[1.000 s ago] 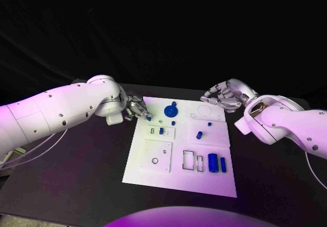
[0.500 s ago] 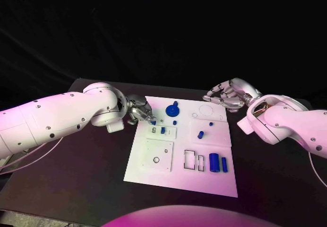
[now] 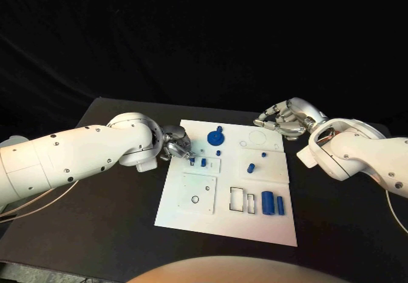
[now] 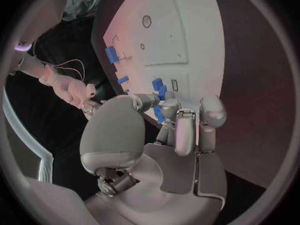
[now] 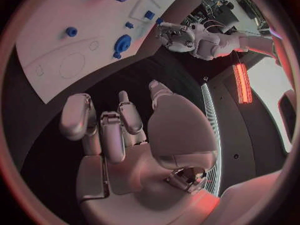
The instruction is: Assemble the parts on the task board
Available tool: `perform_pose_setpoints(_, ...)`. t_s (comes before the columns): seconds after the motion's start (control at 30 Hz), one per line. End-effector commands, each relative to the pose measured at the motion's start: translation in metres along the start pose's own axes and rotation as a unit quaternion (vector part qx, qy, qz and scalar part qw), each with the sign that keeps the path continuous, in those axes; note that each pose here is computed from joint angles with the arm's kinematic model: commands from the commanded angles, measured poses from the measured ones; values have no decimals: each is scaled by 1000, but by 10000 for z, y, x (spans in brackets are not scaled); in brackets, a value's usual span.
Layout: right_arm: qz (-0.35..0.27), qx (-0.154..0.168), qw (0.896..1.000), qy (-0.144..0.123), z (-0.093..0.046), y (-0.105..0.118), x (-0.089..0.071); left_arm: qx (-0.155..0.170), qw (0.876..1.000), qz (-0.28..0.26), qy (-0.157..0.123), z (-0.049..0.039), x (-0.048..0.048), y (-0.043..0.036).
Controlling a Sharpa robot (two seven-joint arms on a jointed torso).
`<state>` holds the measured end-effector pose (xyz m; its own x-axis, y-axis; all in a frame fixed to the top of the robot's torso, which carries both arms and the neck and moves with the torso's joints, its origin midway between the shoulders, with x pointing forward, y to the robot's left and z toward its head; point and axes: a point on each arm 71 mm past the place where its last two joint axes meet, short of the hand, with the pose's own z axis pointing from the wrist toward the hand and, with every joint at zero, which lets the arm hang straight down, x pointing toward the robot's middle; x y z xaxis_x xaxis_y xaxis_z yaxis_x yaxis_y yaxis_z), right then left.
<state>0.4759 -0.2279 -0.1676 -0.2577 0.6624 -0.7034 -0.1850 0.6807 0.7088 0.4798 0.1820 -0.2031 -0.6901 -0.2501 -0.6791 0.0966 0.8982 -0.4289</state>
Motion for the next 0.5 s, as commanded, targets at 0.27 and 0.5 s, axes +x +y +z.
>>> perform_pose_setpoints(0.27, -4, -4, 1000, 5, 0, 7, 13, -19, 998, 57, 0, 45, 39, -10)
perform_pose_setpoints(0.5, -4, -3, 1000, 4, -1, 4, 10, -19, 998, 64, -1, 68, 61, -23)
